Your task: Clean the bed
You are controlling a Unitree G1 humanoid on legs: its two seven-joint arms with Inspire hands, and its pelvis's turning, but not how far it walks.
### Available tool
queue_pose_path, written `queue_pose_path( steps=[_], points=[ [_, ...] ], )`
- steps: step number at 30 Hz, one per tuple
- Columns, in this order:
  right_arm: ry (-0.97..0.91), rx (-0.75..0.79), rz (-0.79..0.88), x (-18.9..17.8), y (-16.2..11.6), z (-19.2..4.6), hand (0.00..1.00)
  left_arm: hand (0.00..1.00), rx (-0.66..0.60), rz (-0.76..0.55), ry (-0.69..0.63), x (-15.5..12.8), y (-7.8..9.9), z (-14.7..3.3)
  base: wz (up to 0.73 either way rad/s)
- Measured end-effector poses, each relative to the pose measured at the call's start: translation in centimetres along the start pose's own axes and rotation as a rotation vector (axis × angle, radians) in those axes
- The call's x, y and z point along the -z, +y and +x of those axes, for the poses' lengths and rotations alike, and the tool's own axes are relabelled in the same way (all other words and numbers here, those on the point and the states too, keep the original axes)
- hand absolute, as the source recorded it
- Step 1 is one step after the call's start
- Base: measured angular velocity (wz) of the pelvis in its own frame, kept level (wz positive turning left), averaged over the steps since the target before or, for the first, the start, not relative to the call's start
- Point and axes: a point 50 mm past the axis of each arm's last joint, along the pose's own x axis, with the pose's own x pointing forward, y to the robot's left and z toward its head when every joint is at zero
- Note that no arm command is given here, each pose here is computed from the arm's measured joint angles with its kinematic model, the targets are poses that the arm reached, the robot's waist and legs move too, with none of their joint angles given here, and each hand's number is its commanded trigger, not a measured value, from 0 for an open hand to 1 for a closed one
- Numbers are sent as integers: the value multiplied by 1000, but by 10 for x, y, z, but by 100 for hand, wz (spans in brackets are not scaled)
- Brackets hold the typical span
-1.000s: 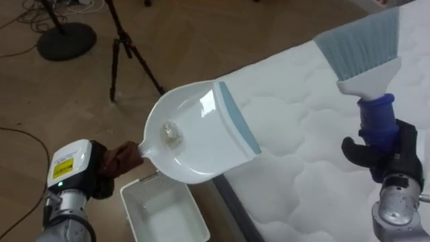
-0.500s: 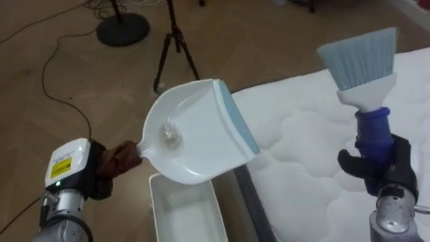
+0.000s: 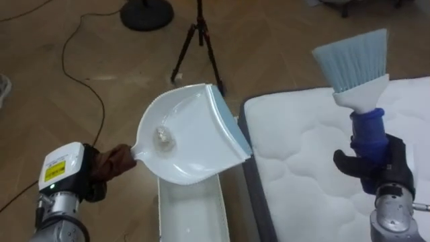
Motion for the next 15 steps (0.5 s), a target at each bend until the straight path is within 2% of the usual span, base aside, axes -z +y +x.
queue_pose_path(
  steps=[9,15],
  points=[
    [-8,53,-12,1,-5,1,0,100,-17,35,-4,6,6,2,13],
    [17,85,-43,9,-11,2,0,100,-27,117,-29,15,16,5,7]
  ],
)
